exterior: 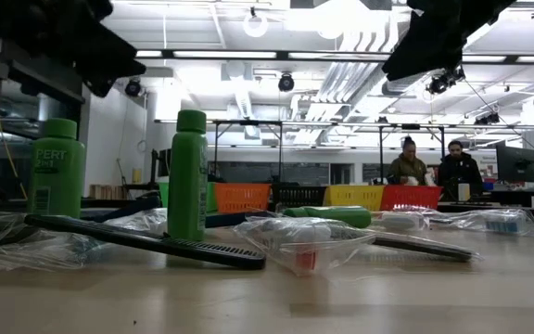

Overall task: Pick & Place Travel size toiletries
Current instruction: Put the black comb into the red bin

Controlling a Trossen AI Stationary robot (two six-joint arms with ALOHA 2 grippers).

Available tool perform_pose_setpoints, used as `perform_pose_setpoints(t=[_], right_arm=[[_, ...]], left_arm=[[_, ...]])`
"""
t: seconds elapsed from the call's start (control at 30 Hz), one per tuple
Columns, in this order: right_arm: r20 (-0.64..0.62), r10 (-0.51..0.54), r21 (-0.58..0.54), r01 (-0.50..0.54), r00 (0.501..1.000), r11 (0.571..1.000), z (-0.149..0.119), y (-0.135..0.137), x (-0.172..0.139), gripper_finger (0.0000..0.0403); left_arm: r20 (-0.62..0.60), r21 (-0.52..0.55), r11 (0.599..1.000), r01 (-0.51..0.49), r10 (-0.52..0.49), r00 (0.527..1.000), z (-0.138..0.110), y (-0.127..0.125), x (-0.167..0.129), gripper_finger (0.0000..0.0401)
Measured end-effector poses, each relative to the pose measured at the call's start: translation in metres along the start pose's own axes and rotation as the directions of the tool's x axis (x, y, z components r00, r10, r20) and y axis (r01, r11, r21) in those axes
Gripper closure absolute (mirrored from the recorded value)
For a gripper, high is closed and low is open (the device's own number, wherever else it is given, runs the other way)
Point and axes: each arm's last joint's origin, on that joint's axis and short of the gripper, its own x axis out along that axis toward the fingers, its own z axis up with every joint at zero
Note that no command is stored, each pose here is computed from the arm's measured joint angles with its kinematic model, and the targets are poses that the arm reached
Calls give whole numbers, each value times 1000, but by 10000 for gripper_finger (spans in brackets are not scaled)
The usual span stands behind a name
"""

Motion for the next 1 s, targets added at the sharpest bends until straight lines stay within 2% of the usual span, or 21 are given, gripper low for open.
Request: perform_pose_setpoints(t=[0.17,0.4,0.47,0.63,0.77,0.87,1.0], right_arm=[[1,4,-12,-4,1000,1000,0,1,0,231],[1,7,-6,-7,1000,1000,0,1,0,231],[-2,13,-3,-13,1000,1000,0,1,0,231],[-2,13,-4,-13,1000,1000,0,1,0,231],[-1,11,-4,-11,1000,1000,0,1,0,231],[-1,10,-5,-10,1000,1000,0,1,0,231],[-1,9,-5,-9,1000,1000,0,1,0,231]], left_arm=[[-94,44,997,-59,63,994,21,-31,13,258],[-220,236,964,-124,177,959,31,-86,28,258],[-253,292,950,-114,191,949,27,-100,33,258],[-305,375,927,-32,156,940,14,-137,47,258],[-328,452,891,-25,193,925,-2,-158,58,258],[-355,529,848,-25,248,901,-9,-171,65,258],[-378,609,793,-31,324,867,-8,-190,74,258]])
